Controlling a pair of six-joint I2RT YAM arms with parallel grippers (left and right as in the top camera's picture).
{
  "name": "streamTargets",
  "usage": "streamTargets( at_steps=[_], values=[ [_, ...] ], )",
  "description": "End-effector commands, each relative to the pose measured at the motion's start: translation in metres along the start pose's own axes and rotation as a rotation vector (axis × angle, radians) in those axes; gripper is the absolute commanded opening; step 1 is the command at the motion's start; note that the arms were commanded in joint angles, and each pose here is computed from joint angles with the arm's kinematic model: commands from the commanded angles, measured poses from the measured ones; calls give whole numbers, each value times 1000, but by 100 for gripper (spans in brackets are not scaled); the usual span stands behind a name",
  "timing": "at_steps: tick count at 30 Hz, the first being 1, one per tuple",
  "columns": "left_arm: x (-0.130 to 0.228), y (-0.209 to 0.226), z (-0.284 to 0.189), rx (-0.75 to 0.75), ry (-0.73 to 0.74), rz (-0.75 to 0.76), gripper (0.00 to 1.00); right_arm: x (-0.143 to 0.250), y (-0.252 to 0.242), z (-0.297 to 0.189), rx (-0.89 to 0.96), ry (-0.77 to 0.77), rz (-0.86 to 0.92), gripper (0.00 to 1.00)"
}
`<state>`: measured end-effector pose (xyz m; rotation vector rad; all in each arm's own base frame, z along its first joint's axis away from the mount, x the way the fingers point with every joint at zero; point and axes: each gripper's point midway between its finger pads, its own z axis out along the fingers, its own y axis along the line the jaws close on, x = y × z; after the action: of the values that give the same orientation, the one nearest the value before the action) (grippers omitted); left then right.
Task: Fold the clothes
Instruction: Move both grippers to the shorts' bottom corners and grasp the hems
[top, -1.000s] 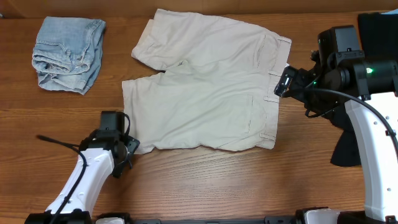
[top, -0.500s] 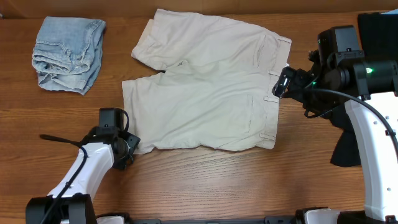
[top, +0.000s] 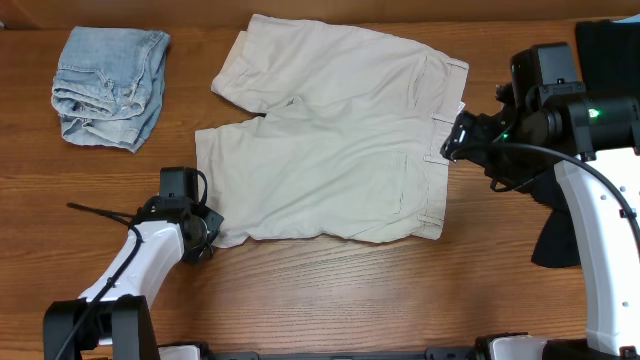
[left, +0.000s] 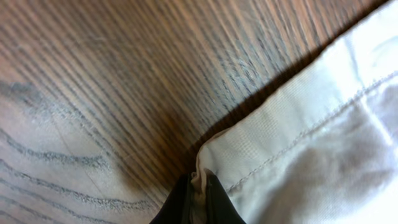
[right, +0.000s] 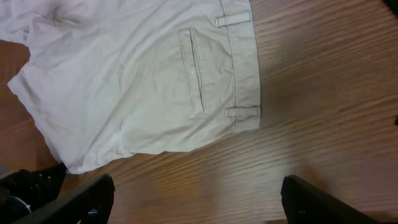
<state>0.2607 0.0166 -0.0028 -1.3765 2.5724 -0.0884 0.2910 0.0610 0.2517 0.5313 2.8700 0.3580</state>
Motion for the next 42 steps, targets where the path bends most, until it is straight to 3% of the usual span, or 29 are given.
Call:
streamTargets(
  at_steps=[1, 8, 15, 26, 33, 36, 39, 42],
  values=[
    [13, 2, -1, -19, 97, 115, 4, 5, 0, 3, 2, 19, 39, 88],
    [-23, -40, -62, 76, 3, 215, 4, 32, -9, 44, 21, 160, 106, 88],
    [-43, -61, -84, 136, -74, 223, 4, 71, -28, 127, 77, 265, 256, 85],
    [-50, -62, -85, 128, -111, 221, 4, 88, -58, 206, 80, 194, 389, 75],
    [-50, -62, -85, 131, -112, 221, 4, 92, -68, 229, 57, 147, 429, 68],
    [-52, -65, -85, 140, -121, 220, 4, 90, -68, 235, 37, 124, 423, 59],
    [-53, -66, -86, 145, -126, 220, 4, 89, -72, 236, 53, 106, 421, 44],
    [-56, -68, -88, 148, -136, 219, 4, 87, -76, 236, 72, 93, 421, 15]
  ],
)
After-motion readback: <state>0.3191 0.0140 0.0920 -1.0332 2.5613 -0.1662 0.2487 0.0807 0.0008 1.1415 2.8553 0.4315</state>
